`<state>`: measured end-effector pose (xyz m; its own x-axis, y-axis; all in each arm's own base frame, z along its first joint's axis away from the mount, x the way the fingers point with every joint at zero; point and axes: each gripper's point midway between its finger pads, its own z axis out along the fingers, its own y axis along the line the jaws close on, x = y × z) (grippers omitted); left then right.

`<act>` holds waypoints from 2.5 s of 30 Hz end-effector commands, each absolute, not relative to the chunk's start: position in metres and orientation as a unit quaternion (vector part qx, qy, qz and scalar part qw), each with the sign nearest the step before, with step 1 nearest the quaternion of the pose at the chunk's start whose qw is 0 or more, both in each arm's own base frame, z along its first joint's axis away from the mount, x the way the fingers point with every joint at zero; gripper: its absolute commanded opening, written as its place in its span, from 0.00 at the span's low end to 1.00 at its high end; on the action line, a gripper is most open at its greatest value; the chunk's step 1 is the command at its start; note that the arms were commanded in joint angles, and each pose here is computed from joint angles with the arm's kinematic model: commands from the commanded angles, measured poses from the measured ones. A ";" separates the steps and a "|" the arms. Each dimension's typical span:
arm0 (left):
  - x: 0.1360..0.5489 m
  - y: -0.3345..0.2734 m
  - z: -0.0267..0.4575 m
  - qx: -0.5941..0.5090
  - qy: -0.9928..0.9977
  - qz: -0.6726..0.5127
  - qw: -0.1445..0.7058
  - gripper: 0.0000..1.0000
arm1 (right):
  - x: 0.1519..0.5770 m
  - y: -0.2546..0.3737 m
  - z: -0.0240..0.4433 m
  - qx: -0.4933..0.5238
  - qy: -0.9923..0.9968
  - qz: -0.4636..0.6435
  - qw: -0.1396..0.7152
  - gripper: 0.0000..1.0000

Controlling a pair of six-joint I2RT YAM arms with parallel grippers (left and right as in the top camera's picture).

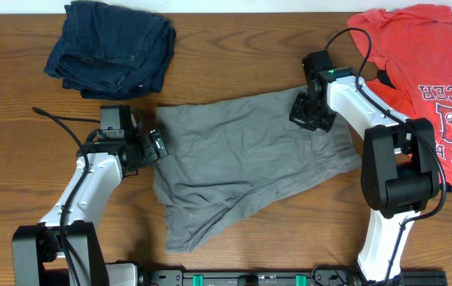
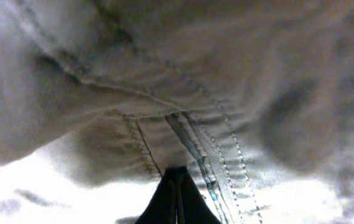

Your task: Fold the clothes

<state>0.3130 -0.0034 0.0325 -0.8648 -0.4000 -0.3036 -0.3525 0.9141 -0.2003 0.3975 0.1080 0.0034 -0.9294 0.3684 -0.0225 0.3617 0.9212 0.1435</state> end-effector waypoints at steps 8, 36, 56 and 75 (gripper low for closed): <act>0.320 -0.004 0.038 -0.180 0.964 -0.073 0.182 0.98 | 0.394 0.132 0.136 0.060 0.974 0.151 0.158 0.42; 0.297 -0.024 0.065 -0.142 0.967 -0.120 0.173 0.98 | 0.346 0.024 0.125 0.119 0.982 0.061 0.131 0.98; 0.245 -0.047 0.028 -0.110 0.983 -0.142 0.028 0.98 | 0.332 0.009 0.053 0.144 0.979 0.062 0.128 0.99; 0.218 -0.056 0.004 -0.106 0.985 -0.138 -0.002 0.98 | 0.344 0.020 0.048 0.127 0.974 0.099 0.156 0.96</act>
<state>0.2221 -0.0542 0.0075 -0.9794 -0.2016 0.0132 -0.1978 0.9434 -0.2662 0.3443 0.0217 0.0498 -0.9171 0.2812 -0.2827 0.2206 0.9484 0.2276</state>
